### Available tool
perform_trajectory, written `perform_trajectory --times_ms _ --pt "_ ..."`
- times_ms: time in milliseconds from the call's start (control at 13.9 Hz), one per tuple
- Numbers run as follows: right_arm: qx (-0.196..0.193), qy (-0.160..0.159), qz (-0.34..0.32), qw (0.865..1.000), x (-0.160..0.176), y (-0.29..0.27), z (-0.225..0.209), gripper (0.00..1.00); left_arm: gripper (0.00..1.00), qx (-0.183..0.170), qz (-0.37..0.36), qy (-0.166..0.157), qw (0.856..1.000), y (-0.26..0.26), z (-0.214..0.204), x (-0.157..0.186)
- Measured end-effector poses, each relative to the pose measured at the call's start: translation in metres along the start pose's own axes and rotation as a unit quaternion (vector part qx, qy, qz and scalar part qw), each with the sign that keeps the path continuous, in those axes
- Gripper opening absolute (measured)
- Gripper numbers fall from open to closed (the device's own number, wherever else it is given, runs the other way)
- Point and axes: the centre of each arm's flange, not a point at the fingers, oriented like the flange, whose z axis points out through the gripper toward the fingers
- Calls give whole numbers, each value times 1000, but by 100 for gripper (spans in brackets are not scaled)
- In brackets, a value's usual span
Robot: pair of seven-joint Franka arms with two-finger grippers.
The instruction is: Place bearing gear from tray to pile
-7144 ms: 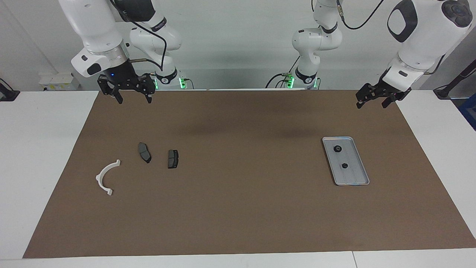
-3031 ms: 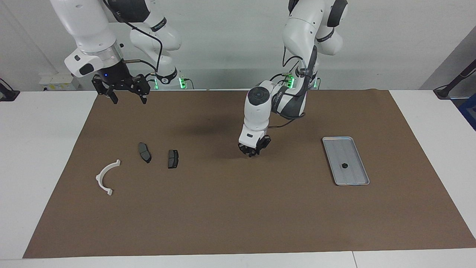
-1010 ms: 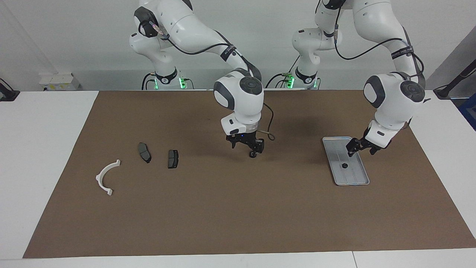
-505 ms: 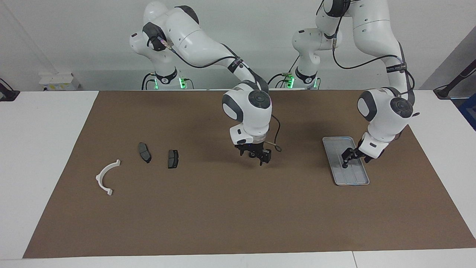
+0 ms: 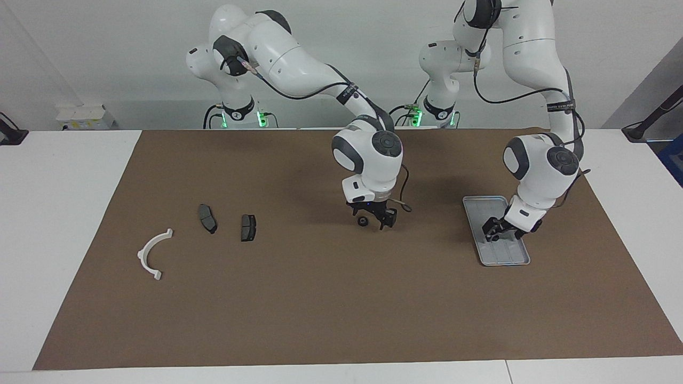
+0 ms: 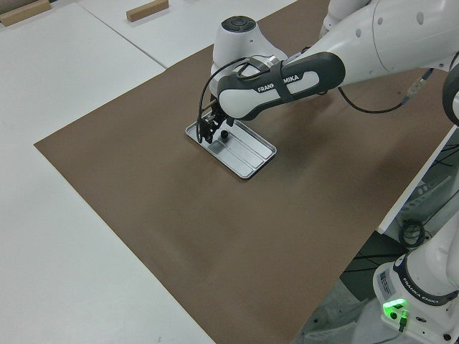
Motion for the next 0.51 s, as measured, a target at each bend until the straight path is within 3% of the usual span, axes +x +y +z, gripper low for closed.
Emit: perform_trajectory --times_ms 72,216,289,361,505 --pt "-1 0 3 1000 4 1 0 100 100 0 0 -1 1000 1 3 -1" --pt "-4 -1 6 1000 10 4 4 100 81 -1 1 2 1000 2 3 -1" --pt "-7 -2 7 1000 11 5 8 91 81 -1 1 2 1000 2 3 -1" --pt "-9 -3 6 1000 9 6 14 90 73 -1 1 4 1000 3 1 -1" --pt "-8 -4 4 1000 7 7 18 90 44 -3 4 7 1000 8 -3 -1"
